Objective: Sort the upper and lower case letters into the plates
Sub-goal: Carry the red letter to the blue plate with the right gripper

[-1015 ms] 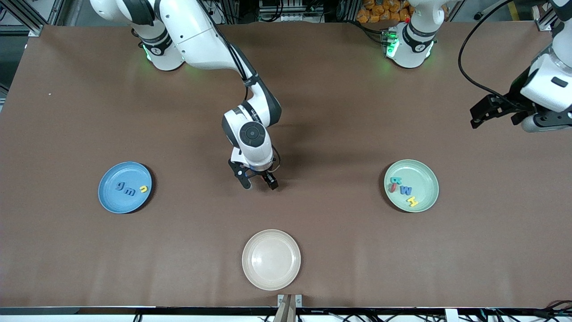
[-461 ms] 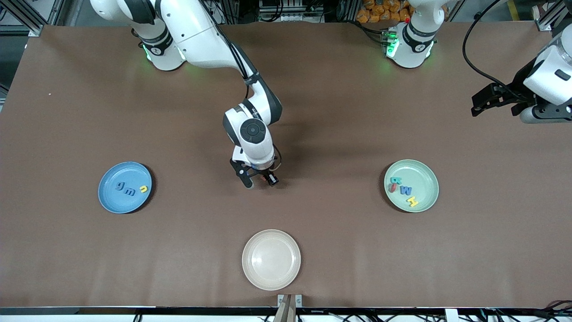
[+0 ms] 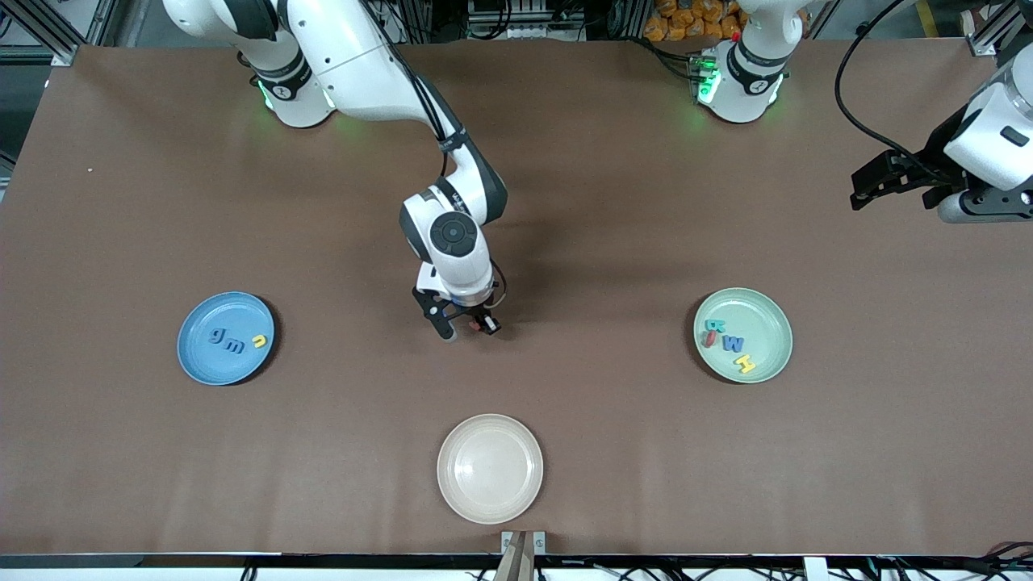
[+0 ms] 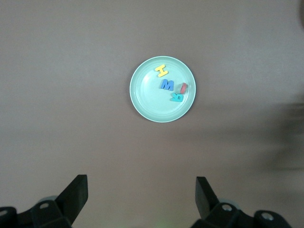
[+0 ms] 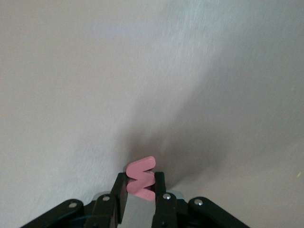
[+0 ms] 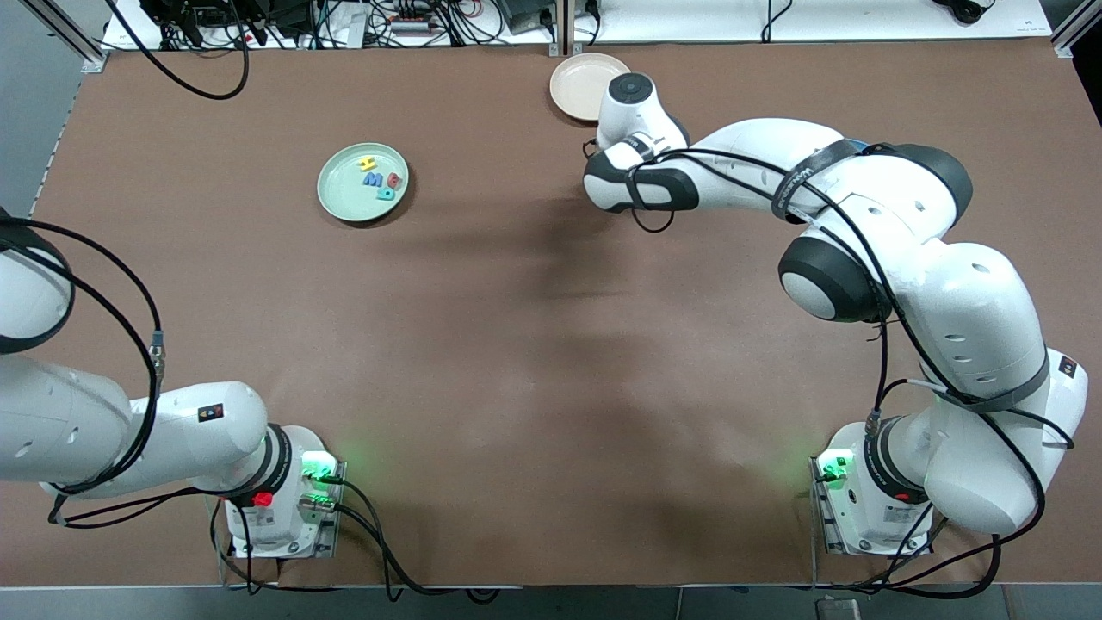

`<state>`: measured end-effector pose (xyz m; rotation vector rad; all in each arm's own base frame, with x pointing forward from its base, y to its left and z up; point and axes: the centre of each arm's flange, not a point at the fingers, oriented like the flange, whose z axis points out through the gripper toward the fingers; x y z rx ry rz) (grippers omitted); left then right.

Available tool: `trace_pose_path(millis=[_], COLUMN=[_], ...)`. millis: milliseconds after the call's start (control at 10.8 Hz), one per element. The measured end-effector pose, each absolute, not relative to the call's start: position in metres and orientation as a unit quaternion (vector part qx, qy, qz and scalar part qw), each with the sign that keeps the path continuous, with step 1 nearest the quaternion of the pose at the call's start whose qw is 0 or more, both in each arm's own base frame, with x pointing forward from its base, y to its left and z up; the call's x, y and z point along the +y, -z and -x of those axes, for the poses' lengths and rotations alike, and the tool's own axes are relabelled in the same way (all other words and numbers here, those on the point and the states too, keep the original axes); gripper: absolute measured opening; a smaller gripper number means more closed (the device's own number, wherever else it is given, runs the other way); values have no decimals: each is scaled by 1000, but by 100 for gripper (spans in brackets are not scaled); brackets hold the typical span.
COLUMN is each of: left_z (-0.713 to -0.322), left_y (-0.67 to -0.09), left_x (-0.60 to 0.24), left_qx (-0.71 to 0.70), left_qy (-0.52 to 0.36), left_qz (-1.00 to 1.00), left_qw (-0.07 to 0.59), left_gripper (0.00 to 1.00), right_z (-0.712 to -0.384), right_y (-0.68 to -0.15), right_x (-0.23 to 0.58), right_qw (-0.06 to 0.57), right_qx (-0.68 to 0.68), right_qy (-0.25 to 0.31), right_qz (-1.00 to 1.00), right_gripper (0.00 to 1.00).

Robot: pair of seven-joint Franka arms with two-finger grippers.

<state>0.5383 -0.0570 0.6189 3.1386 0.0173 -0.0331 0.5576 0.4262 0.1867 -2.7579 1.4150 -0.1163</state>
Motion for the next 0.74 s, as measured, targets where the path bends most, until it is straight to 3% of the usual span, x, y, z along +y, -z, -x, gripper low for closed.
trace_pose_path(millis=[461,738], left_z=[-540,-541], left_y=[-616,-614], left_x=[-57,-58], left_qx=[5,4], left_qy=[13,16], left_qz=[-1000,-1000], left_qw=[2,2], left_gripper=[100,100], right_z=[-614,-596], right_y=[-256,-244], right_x=[297,203], right_qw=[-31,-49], right_qx=[394,293], right_qy=[-14,-46], right_qz=[918,954], right_gripper=[27,27])
